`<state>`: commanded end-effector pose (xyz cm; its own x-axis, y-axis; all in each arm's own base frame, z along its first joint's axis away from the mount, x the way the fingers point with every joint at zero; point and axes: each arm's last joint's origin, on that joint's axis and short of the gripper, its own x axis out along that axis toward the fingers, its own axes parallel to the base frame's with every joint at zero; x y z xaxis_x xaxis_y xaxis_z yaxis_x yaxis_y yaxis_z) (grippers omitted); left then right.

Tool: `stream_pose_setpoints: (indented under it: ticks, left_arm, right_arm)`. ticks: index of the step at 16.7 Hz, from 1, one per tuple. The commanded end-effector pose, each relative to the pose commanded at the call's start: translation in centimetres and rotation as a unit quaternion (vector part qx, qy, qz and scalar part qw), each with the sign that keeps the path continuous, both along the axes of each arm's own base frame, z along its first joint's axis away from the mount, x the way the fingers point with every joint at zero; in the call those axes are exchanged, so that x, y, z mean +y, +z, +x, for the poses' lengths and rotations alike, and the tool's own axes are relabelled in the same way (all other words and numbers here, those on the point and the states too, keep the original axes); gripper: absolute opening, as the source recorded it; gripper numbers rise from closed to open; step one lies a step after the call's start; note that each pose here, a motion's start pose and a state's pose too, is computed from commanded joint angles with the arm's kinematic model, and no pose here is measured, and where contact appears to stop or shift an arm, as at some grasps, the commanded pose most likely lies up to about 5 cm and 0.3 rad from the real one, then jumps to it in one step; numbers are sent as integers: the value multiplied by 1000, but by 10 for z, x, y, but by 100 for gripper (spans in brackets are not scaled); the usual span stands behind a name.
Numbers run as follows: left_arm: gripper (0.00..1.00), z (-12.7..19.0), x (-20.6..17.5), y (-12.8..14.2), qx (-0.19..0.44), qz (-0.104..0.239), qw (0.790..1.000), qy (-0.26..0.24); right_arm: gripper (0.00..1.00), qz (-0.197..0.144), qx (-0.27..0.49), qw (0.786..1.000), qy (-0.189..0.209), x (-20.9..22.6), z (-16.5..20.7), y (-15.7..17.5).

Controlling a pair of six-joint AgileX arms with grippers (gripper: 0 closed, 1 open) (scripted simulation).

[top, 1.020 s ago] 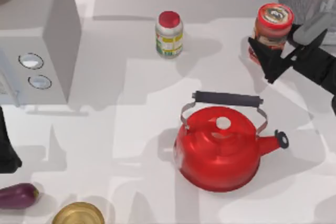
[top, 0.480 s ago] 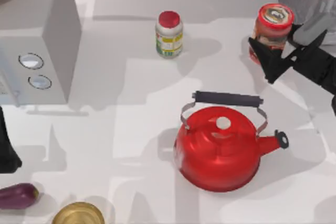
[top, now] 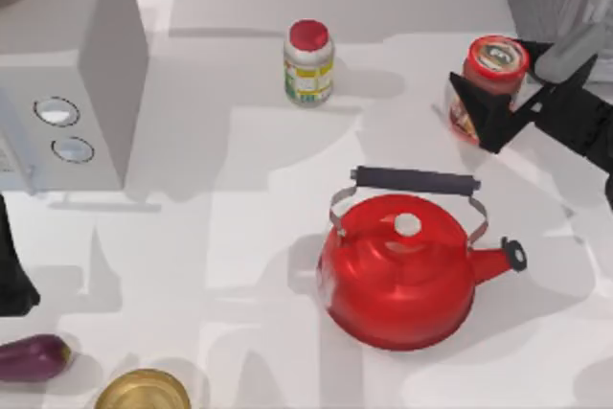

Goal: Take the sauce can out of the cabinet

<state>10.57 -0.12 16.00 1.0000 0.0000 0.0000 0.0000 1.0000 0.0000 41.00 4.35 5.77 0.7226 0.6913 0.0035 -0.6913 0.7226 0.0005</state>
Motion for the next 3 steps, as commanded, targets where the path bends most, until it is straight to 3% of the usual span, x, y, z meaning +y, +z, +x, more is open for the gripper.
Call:
stream_pose_setpoints:
  ticks: [3]
  left_arm:
    - [100, 0, 0, 0, 0, 0, 1000, 0]
  right_arm:
    - [100, 0, 0, 1000, 0, 0, 0, 0]
